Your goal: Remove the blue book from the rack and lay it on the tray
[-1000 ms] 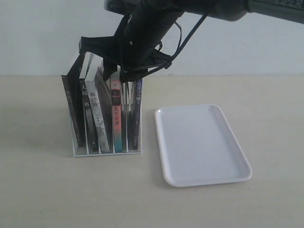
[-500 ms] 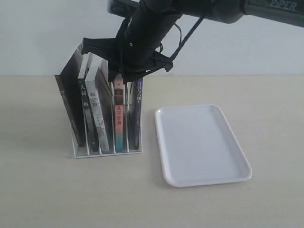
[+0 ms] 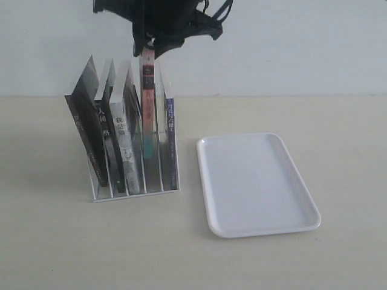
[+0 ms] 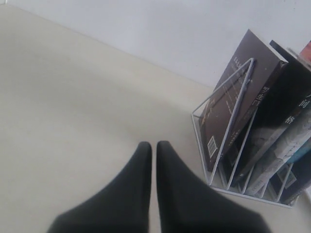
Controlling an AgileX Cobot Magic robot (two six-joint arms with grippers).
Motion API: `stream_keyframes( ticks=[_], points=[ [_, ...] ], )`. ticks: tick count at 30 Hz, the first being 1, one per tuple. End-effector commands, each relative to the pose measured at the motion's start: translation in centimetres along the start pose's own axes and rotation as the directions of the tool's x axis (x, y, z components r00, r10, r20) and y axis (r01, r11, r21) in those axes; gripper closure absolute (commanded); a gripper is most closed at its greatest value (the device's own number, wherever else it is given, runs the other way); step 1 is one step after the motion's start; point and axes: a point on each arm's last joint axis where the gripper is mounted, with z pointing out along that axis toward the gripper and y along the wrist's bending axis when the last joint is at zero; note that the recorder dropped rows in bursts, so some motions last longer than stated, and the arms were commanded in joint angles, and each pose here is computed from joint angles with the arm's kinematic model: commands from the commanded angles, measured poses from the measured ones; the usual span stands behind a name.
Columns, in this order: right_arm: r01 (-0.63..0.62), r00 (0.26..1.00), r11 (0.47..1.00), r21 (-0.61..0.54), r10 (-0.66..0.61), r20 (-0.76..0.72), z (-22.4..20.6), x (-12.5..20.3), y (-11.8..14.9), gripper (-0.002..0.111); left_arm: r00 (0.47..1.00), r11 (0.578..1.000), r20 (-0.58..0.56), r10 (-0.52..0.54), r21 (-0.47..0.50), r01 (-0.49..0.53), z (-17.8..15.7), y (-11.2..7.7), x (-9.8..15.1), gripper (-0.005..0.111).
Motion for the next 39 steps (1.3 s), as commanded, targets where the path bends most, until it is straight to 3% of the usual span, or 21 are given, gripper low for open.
stream_keyframes(
  ticks=[1,24,39],
  points=[
    [0.022,0.995,0.999,-0.045,-0.018,0.101,-2.9,-1.4,1.0,0.108,1.000,1.000,0.004,-0.004,0.002,0.004,0.0,0.0,0.0,0.103],
    [0.032,0.996,0.999,-0.014,-0.030,0.087,-2.9,-1.3,0.7,0.108,1.000,1.000,0.004,-0.004,0.002,0.004,0.0,0.0,0.0,0.103],
    [0.016,0.998,1.000,0.021,-0.015,-0.060,2.6,0.4,0.0,0.108,1.000,1.000,0.004,-0.004,0.002,0.004,0.0,0.0,0.0,0.103]
  ],
)
